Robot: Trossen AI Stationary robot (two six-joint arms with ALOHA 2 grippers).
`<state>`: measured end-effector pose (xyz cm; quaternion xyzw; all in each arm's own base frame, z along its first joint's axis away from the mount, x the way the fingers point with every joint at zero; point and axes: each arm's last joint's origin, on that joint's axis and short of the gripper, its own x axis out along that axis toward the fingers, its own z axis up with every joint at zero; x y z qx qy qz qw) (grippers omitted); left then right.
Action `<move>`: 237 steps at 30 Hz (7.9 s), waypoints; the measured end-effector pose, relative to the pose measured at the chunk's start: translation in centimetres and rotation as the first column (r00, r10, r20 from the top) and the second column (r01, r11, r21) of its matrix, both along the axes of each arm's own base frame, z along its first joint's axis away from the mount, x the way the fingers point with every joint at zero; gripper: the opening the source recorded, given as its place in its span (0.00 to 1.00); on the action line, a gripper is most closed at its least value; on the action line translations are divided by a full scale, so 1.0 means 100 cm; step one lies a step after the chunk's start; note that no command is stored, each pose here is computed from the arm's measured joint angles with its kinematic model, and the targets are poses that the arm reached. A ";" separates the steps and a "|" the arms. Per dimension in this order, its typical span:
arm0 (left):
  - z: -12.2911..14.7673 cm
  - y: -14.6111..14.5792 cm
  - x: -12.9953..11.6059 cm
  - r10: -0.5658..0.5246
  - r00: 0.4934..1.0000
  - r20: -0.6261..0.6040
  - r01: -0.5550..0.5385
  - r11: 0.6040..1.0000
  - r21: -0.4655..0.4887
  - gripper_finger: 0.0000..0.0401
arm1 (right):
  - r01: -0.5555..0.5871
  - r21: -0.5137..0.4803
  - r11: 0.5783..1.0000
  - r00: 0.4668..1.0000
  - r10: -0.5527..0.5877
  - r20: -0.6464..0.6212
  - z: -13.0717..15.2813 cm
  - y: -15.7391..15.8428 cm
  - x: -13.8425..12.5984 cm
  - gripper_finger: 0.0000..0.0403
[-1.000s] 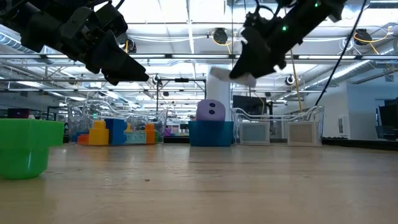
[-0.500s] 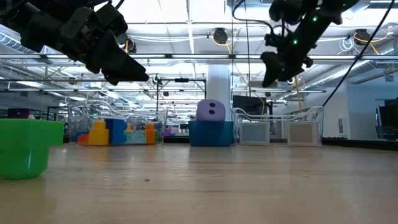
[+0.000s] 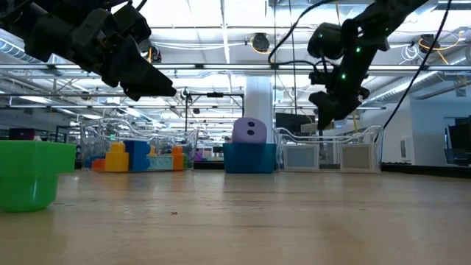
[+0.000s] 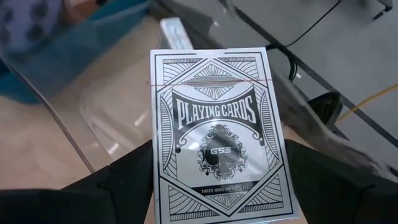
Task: Pick & Place Toys
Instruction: Put the black playing cards into the right transparent bin, then put the green game piece into the left transparent bin
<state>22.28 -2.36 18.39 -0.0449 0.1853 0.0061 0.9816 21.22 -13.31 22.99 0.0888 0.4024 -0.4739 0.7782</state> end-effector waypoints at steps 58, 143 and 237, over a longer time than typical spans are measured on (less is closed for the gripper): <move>-0.001 -0.001 -0.001 -0.038 0.999 -0.014 0.038 0.999 -0.014 0.38 | -0.366 0.015 0.930 0.887 0.344 0.306 0.007 0.043 0.050 0.85; 0.099 -0.049 0.010 -0.232 0.968 0.089 0.196 0.932 0.305 0.01 | -0.686 -0.609 0.398 0.217 0.911 0.350 -0.017 0.201 0.140 0.83; 0.145 -0.021 0.093 -0.343 0.939 0.041 0.320 0.909 0.269 0.59 | -0.747 -0.383 0.544 0.422 0.832 0.359 0.021 0.171 0.100 0.33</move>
